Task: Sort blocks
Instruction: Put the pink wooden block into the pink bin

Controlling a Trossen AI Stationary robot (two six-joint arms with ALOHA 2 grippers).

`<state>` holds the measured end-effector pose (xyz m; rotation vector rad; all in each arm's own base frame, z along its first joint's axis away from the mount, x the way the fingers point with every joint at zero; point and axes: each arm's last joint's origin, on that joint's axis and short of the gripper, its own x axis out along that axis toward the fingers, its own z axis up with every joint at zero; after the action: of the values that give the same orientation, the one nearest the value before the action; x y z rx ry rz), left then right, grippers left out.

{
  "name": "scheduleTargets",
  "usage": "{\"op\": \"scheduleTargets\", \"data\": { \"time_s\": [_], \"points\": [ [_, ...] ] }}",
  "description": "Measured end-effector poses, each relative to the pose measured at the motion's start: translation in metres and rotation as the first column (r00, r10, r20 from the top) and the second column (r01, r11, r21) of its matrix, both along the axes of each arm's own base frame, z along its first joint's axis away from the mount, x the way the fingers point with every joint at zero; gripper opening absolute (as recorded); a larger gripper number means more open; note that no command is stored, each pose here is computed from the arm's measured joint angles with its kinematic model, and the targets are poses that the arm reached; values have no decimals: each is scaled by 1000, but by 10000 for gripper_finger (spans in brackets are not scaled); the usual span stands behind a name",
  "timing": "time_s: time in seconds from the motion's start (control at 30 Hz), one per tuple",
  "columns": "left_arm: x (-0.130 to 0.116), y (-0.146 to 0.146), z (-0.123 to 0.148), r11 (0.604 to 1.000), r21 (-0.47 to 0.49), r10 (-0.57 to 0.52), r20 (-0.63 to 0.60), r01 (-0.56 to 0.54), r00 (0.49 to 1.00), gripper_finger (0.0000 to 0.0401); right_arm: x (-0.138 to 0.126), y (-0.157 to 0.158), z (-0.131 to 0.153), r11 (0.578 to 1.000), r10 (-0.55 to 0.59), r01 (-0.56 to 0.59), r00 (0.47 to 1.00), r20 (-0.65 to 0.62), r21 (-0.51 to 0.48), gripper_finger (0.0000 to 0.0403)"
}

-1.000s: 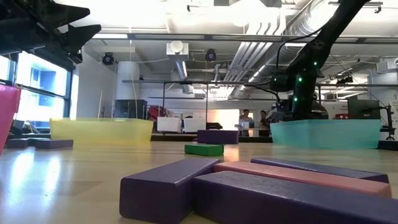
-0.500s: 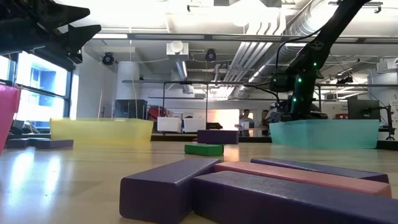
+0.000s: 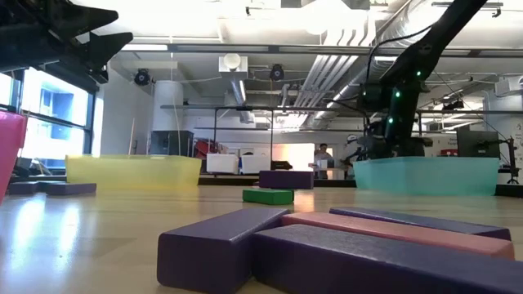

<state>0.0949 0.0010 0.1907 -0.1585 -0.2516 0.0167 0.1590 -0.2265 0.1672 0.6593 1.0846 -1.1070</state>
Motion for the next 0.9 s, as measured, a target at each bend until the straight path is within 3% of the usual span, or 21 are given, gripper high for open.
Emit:
{"op": "scheduleTargets", "data": {
  "time_s": [0.23,0.37,0.6,0.9],
  "points": [
    [0,0,0,1000,1,0,0,0,1000,191,-12,14,31,998,-10,10,1000,-1,-68,220],
    [0,0,0,1000,1,1,1,-1,1000,191,-22,31,48,997,-9,3,997,-75,-78,211],
    [-1,0,2,999,31,14,21,-15,1000,191,-31,74,71,999,37,-41,991,-126,-30,195],
    [-1,0,4,999,32,17,38,-18,999,191,-23,141,85,988,153,-149,982,-112,44,183]
  ]
}}
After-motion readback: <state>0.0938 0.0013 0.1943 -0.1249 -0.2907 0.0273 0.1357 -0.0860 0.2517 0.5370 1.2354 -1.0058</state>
